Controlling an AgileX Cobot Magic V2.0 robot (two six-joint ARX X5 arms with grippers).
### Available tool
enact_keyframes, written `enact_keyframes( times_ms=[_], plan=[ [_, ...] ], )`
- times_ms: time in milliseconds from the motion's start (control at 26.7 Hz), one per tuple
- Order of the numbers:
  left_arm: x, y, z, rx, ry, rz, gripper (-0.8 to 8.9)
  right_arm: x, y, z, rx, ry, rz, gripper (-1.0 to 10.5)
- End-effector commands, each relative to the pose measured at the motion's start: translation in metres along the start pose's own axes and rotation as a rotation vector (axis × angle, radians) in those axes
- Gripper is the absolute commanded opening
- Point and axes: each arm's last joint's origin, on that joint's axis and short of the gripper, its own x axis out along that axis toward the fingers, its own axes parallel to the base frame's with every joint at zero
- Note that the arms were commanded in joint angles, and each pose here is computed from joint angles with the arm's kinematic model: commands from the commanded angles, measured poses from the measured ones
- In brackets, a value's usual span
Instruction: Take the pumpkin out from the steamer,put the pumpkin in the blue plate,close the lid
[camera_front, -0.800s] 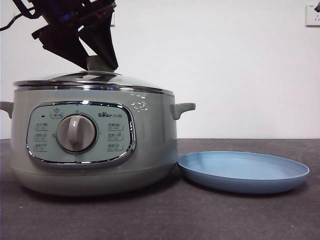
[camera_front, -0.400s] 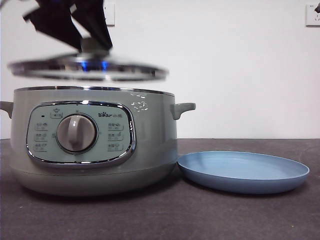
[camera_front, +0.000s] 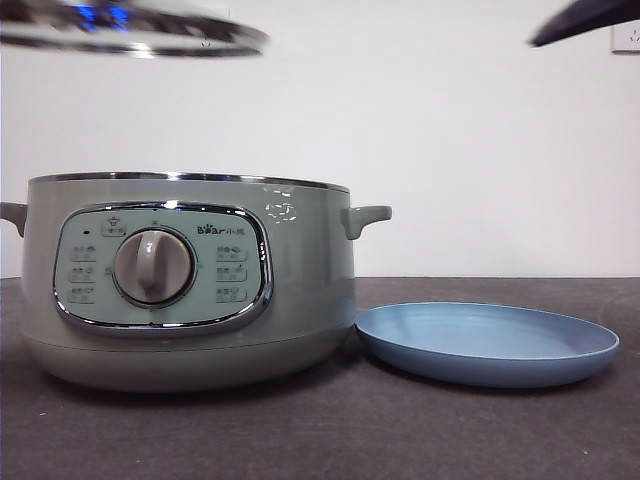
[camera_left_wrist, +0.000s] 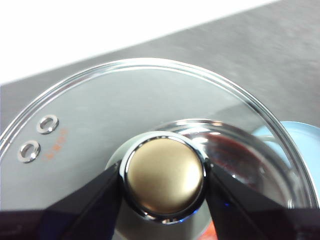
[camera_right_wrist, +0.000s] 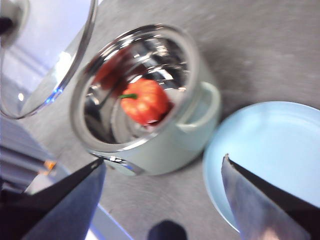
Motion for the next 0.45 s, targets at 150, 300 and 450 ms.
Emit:
enact_keyframes(
  times_ms=[150,300,450],
  plan=[
    [-0.045,0.012,0.000,0.028,-0.095,0.159,-0.09,0.048,0.021,0.027,-0.063,0.096,0.019,4.8],
    [-0.068,0.018,-0.007,0.021,-0.104,0.244,-0.09,0.081,0.041,0.047,-0.127,0.156,0.083,5.1],
    [-0.086,0.023,-0.013,0.033,-0.107,0.322,-0.09,0.114,0.064,0.065,-0.210,0.213,0.056,5.9]
  ],
)
